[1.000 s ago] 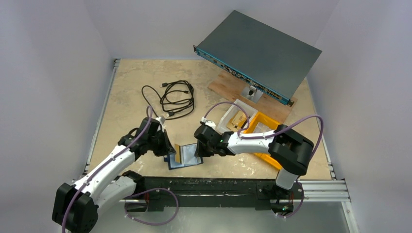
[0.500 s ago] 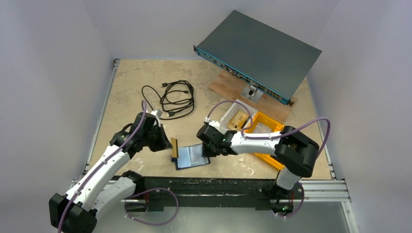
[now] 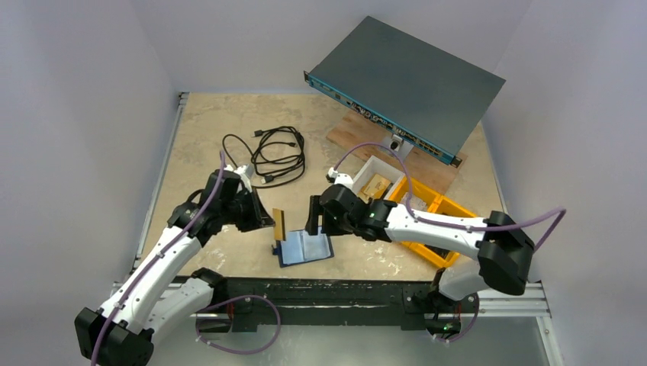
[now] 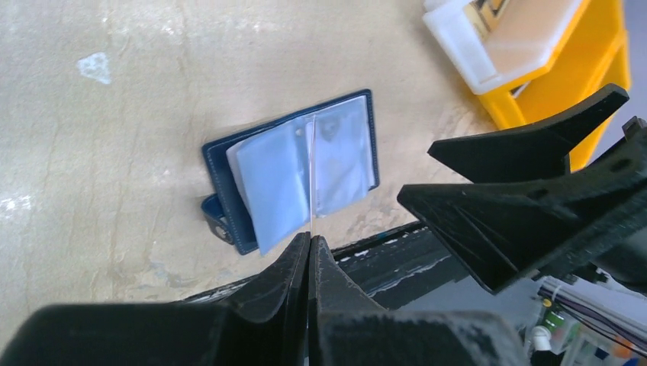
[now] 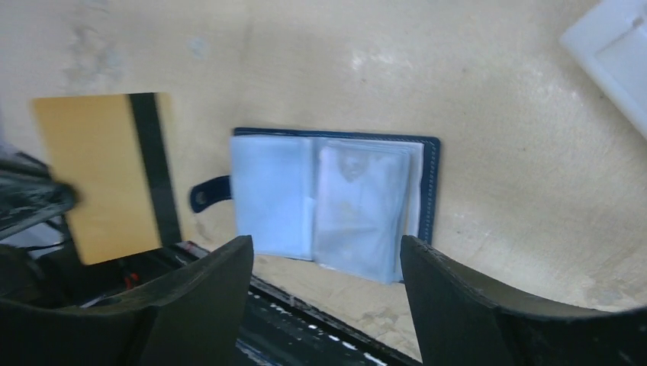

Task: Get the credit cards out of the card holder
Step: Remove the credit card from the card holder, then place the credit card in the storage box.

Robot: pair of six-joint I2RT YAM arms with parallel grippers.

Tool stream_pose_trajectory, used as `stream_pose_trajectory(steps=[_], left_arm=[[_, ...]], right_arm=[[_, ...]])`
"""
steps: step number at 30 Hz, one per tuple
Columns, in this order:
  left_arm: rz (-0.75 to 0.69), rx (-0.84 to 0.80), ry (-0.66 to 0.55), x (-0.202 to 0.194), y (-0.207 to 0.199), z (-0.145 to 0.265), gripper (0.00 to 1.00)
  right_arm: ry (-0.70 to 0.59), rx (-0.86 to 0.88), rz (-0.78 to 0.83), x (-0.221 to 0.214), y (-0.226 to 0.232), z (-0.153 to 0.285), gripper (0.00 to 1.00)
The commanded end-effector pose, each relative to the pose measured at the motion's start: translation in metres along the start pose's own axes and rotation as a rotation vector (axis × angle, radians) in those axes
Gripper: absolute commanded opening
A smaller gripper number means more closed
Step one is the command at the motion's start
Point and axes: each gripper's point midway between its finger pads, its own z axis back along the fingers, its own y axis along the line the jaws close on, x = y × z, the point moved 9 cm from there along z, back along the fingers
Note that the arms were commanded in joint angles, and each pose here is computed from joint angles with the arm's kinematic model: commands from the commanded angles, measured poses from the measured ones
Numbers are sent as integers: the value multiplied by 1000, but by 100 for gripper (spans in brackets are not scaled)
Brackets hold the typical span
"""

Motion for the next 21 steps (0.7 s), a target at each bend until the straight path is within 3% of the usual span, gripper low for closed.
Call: stream_pose_trajectory(steps=[1,6,12,21], left_arm=[[-20,-200,-73,17,-27,17,0],[27,-426,-86,31,-47,27,0],[45,-650,-84,46,-63,29,0],[41,-822,-53,52,-71,27,0]], right_arm=[[-149,195,-20,29,21,29,72],[-257,458,-71,50,25,63,76],[-337,627,-124,69,12,86,78],[-335,810,-161,72,7,95,69]])
